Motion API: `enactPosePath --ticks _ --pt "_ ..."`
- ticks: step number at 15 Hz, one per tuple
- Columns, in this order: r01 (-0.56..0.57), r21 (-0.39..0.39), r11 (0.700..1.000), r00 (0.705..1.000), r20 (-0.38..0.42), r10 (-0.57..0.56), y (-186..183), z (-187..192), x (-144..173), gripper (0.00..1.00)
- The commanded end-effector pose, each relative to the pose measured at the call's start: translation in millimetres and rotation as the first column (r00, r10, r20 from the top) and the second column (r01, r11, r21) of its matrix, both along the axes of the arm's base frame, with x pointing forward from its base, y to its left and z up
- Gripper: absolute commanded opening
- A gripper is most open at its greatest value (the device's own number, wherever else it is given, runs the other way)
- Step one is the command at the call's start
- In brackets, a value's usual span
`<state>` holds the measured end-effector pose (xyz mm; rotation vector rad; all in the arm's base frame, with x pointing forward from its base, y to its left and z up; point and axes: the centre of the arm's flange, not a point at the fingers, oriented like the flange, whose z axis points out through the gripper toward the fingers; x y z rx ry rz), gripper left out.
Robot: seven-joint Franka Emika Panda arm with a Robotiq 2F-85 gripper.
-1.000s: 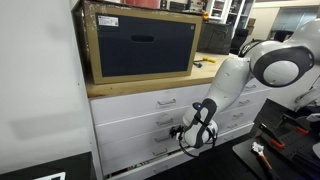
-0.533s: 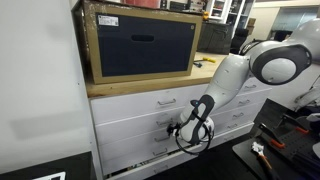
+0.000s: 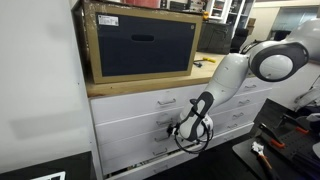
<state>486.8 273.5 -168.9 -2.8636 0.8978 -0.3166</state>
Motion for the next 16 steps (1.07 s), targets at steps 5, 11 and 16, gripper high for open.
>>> enactPosePath --ticks 5,11,16 --pt "0.033 0.038 0.999 0.997 -0.077 -0.03 6.1 -41.3 13.6 1.0" --pt "0.044 0.038 0.998 0.994 -0.097 -0.04 -0.2 -44.2 13.9 1.0" --pt "0.07 0.034 0.997 0.991 -0.118 -0.066 -7.7 -52.6 34.3 1.0"
